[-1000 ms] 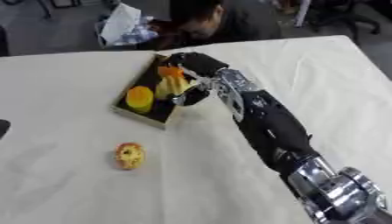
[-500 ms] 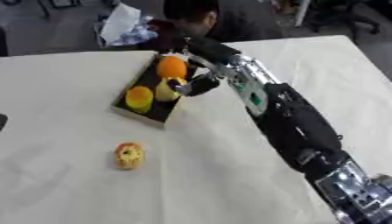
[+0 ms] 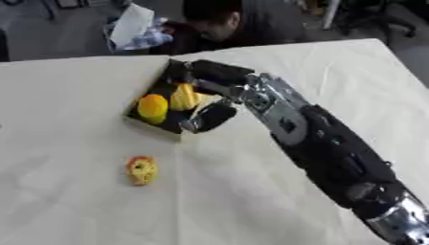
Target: Pick up objects on the table and place them in the box.
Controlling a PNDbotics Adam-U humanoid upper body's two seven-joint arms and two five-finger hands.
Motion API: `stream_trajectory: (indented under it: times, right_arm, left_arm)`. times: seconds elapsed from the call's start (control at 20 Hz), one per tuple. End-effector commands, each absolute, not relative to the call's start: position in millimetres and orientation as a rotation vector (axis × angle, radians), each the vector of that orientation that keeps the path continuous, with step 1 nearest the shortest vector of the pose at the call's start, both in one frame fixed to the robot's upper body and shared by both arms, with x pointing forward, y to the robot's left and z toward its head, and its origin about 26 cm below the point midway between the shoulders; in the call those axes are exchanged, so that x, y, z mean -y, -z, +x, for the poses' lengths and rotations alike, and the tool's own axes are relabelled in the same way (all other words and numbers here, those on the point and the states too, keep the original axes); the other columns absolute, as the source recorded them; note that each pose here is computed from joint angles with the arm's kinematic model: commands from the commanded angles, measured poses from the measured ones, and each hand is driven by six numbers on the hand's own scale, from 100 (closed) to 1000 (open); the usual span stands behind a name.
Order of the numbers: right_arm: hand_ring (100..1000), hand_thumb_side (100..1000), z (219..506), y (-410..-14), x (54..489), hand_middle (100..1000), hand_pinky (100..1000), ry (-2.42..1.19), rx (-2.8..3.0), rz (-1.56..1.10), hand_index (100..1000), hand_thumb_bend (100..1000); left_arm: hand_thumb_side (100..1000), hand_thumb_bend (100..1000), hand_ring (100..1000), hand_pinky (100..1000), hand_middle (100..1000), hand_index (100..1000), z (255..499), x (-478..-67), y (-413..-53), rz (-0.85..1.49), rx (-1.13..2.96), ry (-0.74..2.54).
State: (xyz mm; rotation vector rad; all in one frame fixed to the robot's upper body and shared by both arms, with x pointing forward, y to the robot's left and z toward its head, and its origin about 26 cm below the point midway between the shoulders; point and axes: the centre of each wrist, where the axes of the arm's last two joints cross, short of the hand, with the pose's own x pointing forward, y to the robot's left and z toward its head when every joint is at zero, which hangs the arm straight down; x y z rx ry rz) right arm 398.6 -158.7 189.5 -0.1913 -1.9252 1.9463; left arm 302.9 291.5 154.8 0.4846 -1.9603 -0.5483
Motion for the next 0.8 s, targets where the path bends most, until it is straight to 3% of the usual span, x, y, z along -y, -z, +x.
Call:
stream_trajectory:
  times: [0.05, 0.55, 0.8]
  right_arm:
    - [815, 366, 393.8, -192.1, 145.3, 797, 812, -2.033, 1.909, -0.137, 884, 163]
    - [815, 375, 406.1, -160.3, 114.7, 799, 810, -2.091, 1.848, -0.068, 896, 158]
    - [806, 356, 415.5, -141.8, 115.6, 793, 801, -2.063, 1.785, -0.111, 890, 218]
  left_arm:
    - [425, 525, 568, 687, 588, 784, 302.9, -295.0, -160.8, 0.511, 1.969, 0.562]
    - [431, 527, 569, 689, 589, 786, 304.6, -291.7, -159.1, 0.489, 1.965, 0.576]
    - [433, 528, 569, 689, 589, 787, 304.8, -291.4, -159.0, 0.486, 1.963, 0.581]
